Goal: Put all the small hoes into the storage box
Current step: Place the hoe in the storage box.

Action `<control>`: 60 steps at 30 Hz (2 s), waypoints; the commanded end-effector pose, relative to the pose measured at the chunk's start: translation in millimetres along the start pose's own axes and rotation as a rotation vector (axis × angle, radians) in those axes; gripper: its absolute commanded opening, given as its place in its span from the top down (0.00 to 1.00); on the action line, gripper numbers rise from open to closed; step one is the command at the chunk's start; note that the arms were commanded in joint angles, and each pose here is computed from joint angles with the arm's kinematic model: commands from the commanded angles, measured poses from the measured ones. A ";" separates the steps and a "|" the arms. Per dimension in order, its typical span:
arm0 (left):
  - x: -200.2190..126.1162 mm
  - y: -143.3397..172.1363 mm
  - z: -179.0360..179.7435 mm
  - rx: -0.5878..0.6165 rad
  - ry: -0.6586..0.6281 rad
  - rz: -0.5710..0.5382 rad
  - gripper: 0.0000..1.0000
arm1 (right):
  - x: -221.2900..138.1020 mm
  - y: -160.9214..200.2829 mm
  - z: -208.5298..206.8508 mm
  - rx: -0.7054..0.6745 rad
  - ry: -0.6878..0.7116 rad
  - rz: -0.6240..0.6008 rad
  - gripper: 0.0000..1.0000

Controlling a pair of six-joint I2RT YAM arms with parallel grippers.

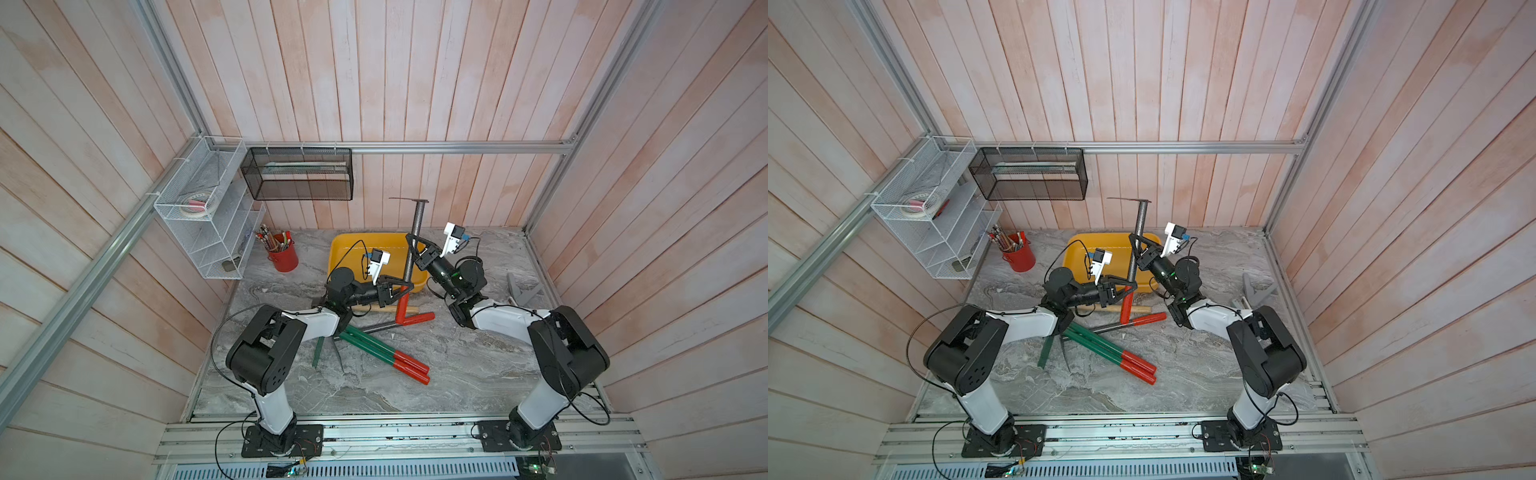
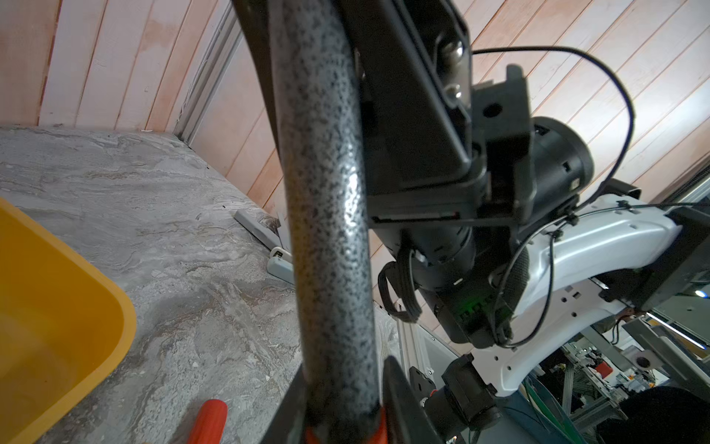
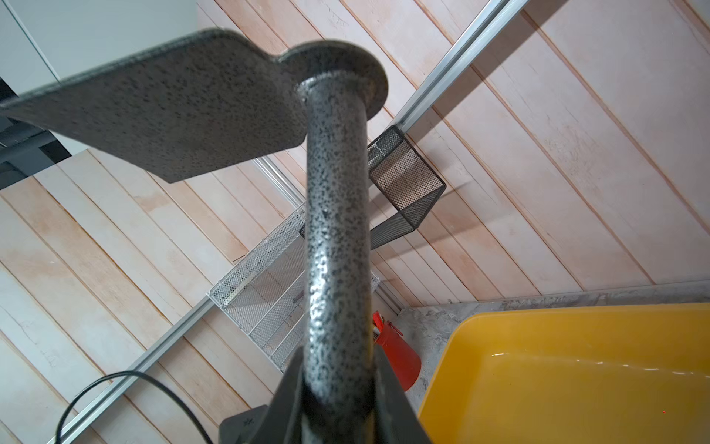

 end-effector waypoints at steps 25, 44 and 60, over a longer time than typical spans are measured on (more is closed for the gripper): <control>-28.3 -39.1 2.7 0.365 -0.423 0.021 1.00 | -30.6 21.3 -45.0 0.097 0.003 0.018 0.55; -29.4 -9.3 -5.5 0.337 -0.341 0.186 0.68 | -38.7 27.6 -61.4 0.126 -0.103 0.063 1.00; -20.7 -3.2 3.0 0.196 -0.085 0.238 0.34 | -34.4 27.6 -21.9 0.079 -0.286 0.144 1.00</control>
Point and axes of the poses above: each gripper's point midway between its finger pads, its own x axis out along the fingers, its own z axis along the line the jaws close on, y = z × x, the point moved 2 cm from there along -x, back along the fingers
